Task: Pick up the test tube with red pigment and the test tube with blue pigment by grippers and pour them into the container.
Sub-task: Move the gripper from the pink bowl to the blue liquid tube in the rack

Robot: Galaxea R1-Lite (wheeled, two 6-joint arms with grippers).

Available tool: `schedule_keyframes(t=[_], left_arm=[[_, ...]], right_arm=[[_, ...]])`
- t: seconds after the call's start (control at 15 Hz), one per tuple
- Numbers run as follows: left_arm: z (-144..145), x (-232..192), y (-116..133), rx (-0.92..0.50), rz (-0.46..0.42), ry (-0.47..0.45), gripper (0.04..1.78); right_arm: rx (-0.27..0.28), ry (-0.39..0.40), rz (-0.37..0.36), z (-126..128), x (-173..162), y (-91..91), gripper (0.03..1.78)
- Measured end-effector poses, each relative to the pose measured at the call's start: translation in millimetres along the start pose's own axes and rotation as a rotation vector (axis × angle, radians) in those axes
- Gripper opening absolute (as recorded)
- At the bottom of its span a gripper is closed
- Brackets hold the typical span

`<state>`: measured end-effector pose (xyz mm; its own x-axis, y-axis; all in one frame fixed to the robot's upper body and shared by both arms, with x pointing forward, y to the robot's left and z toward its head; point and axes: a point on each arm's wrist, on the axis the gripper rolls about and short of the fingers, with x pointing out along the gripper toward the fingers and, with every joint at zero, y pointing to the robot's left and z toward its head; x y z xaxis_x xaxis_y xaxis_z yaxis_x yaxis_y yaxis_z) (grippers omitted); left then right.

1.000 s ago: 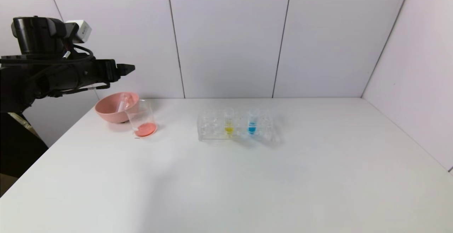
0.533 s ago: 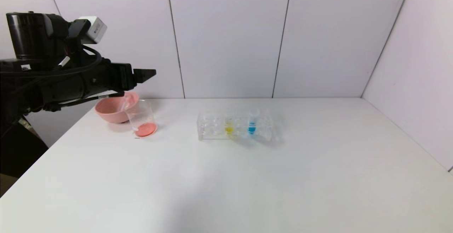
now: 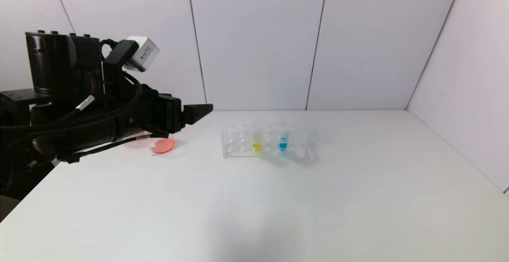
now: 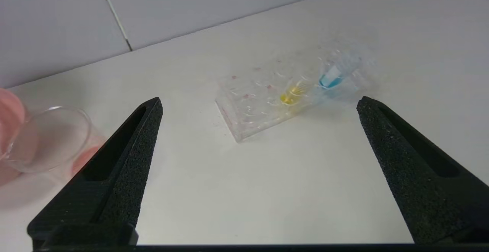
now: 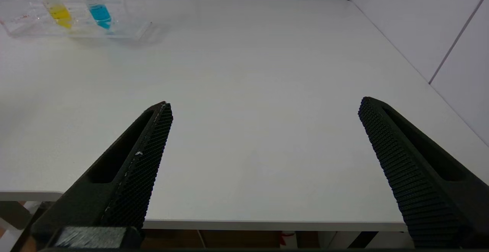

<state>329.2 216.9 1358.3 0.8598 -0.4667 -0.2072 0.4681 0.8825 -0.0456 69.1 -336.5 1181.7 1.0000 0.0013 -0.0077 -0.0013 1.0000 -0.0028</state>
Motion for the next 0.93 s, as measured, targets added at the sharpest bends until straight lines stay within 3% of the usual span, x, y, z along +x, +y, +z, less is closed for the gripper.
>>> schedule_keyframes(t=[0.47, 0.93], left_arm=[[-25, 19, -45, -0.013, -0.21, -0.056, 1.78], [-52, 49, -75, -0.013, -0.296, 0.005, 1.78]], right_arm=[[0.0, 0.0, 0.0, 0, 0, 0.0, 1.77], [0.0, 0.0, 0.0, 0, 0, 0.0, 1.77]])
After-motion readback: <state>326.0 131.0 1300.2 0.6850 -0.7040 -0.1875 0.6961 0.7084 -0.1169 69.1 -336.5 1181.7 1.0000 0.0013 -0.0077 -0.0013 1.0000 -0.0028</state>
